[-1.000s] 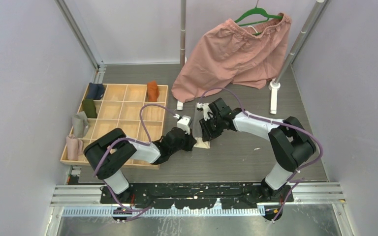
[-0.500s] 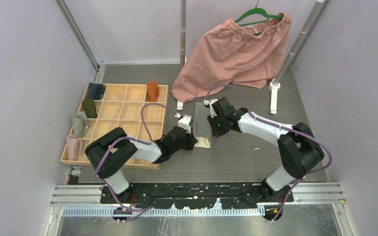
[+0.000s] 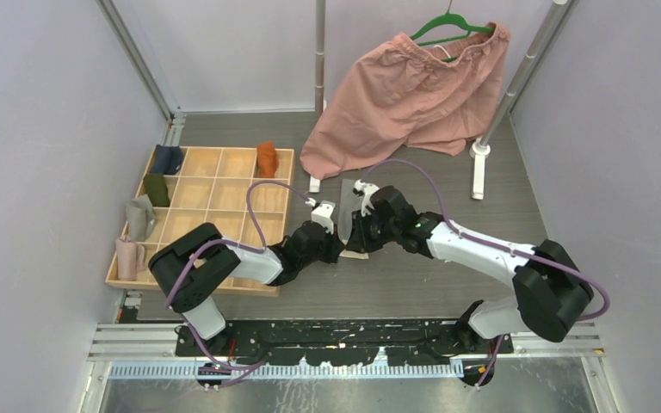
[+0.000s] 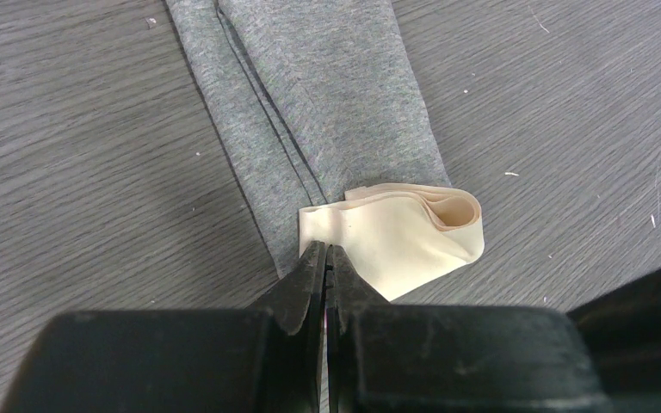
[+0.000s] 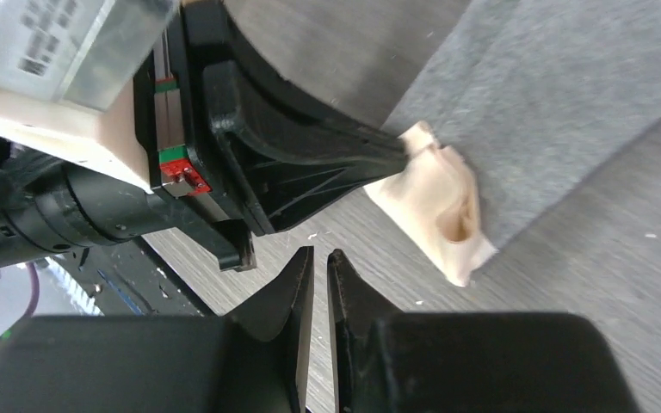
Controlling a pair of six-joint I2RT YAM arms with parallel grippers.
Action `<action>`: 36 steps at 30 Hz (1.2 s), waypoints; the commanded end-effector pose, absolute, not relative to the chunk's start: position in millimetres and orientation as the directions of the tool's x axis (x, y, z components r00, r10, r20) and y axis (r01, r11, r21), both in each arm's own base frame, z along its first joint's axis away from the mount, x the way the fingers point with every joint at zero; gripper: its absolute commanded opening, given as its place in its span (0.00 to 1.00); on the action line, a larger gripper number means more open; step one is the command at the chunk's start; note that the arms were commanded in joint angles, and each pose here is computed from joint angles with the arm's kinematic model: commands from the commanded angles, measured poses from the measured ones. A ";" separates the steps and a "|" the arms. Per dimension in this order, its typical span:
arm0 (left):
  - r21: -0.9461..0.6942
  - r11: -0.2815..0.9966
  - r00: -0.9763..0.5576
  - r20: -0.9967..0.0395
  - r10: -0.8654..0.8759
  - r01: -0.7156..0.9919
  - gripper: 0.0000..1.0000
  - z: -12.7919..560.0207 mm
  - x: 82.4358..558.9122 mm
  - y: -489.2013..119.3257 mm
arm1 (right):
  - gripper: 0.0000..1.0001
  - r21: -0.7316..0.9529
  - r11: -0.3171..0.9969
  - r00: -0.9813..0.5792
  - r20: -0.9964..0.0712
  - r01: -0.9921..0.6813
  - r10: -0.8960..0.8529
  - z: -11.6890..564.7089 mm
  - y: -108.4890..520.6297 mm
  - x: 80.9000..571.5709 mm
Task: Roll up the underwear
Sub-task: Roll the underwear to the center of the board.
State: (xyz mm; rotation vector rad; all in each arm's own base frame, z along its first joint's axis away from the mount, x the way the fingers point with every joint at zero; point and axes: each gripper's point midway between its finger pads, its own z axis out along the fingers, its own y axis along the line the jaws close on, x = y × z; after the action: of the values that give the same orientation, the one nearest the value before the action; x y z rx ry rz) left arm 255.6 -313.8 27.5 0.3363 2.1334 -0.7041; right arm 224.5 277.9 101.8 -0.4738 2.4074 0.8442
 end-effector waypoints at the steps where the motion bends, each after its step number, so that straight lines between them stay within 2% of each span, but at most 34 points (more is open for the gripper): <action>1: -0.356 0.816 -0.624 -0.782 0.007 0.455 0.01 22.0 256.3 -312.6 | 0.17 0.478 0.747 -0.808 -0.574 -0.462 -0.132 89.6 295.1 223.7; 13: -0.351 0.814 -0.624 -0.781 0.017 0.462 0.01 21.0 255.7 -312.8 | 0.17 0.259 0.913 -0.824 -0.551 -0.316 -0.129 44.9 257.6 247.7; 20: -0.347 0.816 -0.624 -0.781 0.021 0.462 0.01 20.3 255.4 -312.0 | 0.17 0.184 0.944 -0.838 -0.527 -0.274 -0.140 45.8 239.4 245.4; 29: -0.346 0.815 -0.622 -0.783 0.023 0.466 0.01 21.3 254.6 -311.2 | 0.20 0.001 0.977 -0.834 -0.521 -0.215 -0.183 40.1 204.0 250.8; 32: -0.346 0.814 -0.623 -0.782 0.024 0.466 0.01 21.0 254.5 -311.1 | 0.21 0.007 0.975 -0.813 -0.553 -0.221 -0.181 50.2 204.0 254.6; 36: -0.351 0.811 -0.624 -0.781 0.022 0.468 0.01 22.2 253.9 -312.2 | 0.30 -0.004 0.959 -0.717 -0.664 -0.282 -0.213 84.8 203.9 267.5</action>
State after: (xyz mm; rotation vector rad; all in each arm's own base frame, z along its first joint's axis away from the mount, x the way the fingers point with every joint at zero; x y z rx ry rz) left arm 255.0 -314.5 27.4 0.3416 2.1378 -0.7063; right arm 242.5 201.9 35.6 -0.3242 2.5902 0.1026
